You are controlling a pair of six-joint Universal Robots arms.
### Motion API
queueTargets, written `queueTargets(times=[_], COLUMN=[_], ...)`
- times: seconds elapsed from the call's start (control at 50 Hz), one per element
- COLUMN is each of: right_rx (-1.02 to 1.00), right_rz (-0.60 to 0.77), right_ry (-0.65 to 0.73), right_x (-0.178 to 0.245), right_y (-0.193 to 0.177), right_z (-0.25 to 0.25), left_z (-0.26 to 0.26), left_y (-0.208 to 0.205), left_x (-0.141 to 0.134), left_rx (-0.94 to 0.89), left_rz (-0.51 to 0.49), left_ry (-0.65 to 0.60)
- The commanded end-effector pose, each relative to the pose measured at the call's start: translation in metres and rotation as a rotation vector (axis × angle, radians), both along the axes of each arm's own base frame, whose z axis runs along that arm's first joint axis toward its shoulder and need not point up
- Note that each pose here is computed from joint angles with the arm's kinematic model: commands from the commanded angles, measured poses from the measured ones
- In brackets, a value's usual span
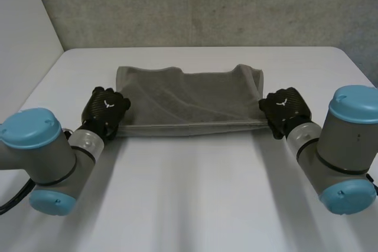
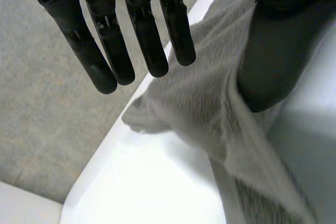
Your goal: Fold the towel.
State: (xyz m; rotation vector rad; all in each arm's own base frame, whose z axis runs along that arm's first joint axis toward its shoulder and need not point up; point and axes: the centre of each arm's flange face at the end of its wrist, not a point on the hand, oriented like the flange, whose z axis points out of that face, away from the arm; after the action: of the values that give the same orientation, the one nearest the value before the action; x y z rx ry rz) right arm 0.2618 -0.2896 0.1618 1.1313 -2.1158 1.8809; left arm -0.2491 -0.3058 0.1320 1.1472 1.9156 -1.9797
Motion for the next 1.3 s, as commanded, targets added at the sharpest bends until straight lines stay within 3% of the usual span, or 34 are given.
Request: queueTargets(times=[0.02, 0.4, 0.68, 0.98, 1.3], right_rx=[0.015, 0.069, 0.084, 0.149, 0.165], right_rz=[-0.041, -0.028, -0.085, 0.064, 0.056], right_ry=[-0.022, -0.029, -0.056, -0.077, -0.039], right_x=[-0.009, -0.007, -0.023, -0.028, -0.03], right_y=[-0.008, -0.01, -0.035, -0.044, -0.057], right_z=[-0.001, -0.008, -0.015, -0.014, -0.034], left_z=[-0.002, 0.008, 0.01, 0.009, 0.009], left_y=[-0.003, 0.001, -0.007, -0.004, -0.006], left_x=[0.011, 0.028, 0.038, 0.037, 0.039], left_rx=[0.015, 0.033, 0.024, 0.03, 0.028], left_rz=[0.066, 0.103, 0.139, 0.134, 0.137], left_ry=[-0.008, -0.013, -0.005, -0.007, -0.008])
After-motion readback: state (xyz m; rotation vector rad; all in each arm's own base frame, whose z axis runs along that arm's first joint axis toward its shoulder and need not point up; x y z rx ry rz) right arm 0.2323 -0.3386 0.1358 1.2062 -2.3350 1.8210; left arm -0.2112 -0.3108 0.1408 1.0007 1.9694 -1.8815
